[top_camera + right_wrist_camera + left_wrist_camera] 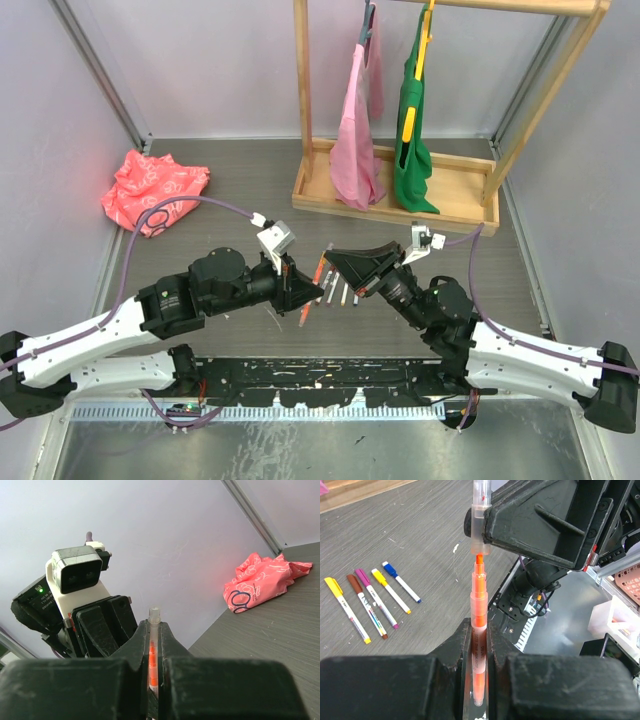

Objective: Insert the pens into the pen caps
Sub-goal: Insert the pen cap onto the pen.

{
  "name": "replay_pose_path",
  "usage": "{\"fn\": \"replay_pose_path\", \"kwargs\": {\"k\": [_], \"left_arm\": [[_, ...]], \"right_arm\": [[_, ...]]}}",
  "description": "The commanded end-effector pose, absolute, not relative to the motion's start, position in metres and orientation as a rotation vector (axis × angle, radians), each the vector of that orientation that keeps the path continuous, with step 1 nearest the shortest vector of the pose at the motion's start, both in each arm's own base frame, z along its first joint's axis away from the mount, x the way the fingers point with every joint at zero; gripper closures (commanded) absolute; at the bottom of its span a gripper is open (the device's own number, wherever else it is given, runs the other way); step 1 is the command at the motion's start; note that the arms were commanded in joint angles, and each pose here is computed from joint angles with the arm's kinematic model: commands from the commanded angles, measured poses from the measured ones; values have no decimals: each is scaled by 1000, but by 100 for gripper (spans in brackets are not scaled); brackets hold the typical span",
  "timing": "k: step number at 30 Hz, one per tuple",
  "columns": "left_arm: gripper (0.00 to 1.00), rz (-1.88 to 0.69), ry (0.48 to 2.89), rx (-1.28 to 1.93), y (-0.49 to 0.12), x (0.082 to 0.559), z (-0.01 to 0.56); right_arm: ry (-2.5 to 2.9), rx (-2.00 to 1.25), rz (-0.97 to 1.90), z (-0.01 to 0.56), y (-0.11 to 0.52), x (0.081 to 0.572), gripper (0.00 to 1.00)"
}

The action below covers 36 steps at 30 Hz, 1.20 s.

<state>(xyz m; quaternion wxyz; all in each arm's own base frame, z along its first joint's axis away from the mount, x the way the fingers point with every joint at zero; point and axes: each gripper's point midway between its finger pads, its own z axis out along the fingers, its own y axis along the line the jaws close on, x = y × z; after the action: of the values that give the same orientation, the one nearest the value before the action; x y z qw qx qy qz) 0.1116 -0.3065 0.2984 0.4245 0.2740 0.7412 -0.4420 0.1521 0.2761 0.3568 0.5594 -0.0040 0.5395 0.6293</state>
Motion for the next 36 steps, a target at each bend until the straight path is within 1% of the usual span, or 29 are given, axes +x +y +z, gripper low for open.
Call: {"fn": "replay_pose_path", "kwargs": {"k": [1,19,28,31,36], "left_arm": [[100,-1133,1780,679,-308,112,316],[100,-1111,1773,646,-306,117,320],[100,-1100,1759,600,-305,124,328],[100,-1097,1750,585,-303,125,330],[100,-1092,1743,572,-301,127,333]], "right_arm": [[1200,-37,1542,380,276,143,100],[1260,-95,1520,365,283,140,100],[1341,-240,1493,347,300,132,100],[1361,-273,1497,340,305,129,95],[1352,-259,1489,343,301,130,77]]}}
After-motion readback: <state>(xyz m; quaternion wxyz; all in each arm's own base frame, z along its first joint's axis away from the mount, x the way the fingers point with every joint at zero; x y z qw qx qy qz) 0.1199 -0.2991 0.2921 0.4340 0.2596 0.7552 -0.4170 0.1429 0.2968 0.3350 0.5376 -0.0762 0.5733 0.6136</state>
